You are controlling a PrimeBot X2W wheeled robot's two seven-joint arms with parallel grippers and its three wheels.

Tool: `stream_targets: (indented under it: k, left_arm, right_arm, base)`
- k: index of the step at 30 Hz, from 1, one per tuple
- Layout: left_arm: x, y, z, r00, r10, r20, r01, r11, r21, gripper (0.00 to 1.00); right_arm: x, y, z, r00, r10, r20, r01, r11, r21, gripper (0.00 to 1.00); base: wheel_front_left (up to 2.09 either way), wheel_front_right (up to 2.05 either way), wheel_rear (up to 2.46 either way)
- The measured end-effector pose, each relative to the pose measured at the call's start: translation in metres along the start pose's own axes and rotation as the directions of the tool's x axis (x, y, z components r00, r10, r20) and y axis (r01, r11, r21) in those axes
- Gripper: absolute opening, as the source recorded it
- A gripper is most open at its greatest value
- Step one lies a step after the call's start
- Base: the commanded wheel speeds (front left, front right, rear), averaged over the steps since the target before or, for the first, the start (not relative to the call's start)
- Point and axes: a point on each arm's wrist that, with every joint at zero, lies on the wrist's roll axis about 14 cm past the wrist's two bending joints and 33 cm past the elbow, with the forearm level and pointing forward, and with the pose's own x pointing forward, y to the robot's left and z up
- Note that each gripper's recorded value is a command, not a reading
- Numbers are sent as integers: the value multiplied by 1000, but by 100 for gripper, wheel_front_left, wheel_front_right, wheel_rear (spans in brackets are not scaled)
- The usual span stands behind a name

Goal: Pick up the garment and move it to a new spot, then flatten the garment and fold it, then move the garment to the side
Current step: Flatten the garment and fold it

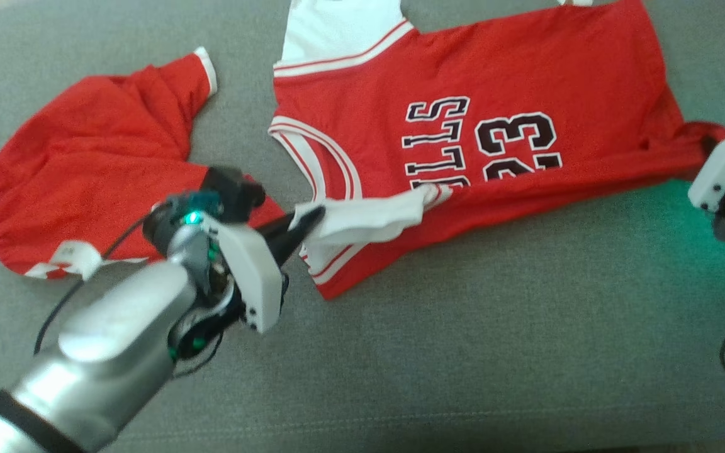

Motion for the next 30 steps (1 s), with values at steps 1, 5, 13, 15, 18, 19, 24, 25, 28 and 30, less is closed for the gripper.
stream_targets:
  k: [1,5,13,15,18,19,24,25,28,30]
  left_arm:
    - [8,4,2,1000,-7,-3,7,1000,5,0]
    - [24,19,7,1000,7,-12,-6,999,47,87]
    - [39,57,29,980,153,125,-164,983,80,100]
    - [40,57,43,964,174,199,-188,981,53,100]
    - [36,54,65,928,223,297,-232,973,-6,100]
    - [33,53,71,914,245,325,-246,969,-39,100]
    - [6,44,96,823,357,442,-278,931,-235,100]
    - [-1,40,101,800,376,468,-280,923,-263,100]
    - [-22,30,105,748,418,515,-289,904,-314,100]
    - [-35,24,101,724,441,530,-298,893,-337,100]
  right_arm:
    - [5,0,4,1000,-12,-1,12,1000,-29,0]
    - [16,-3,13,999,-38,7,38,997,-63,100]
    - [26,7,41,985,-39,167,53,995,-86,100]
    - [22,15,55,969,-21,245,44,995,-90,100]
    - [9,27,79,924,12,382,26,995,-95,100]
    - [4,31,85,905,26,425,18,995,-100,100]
    - [-20,63,75,837,135,531,-61,986,-155,100]
    - [-26,68,70,827,157,540,-73,982,-174,100]
    - [-42,76,56,802,205,561,-103,973,-209,100]
    - [-54,77,49,787,219,577,-118,971,-208,100]
  base:
    - [0,0,0]
    - [0,0,0]
    - [0,0,0]
    - [0,0,0]
    - [0,0,0]
    - [0,0,0]
    - [0,0,0]
    - [0,0,0]
    - [0,0,0]
    - [0,0,0]
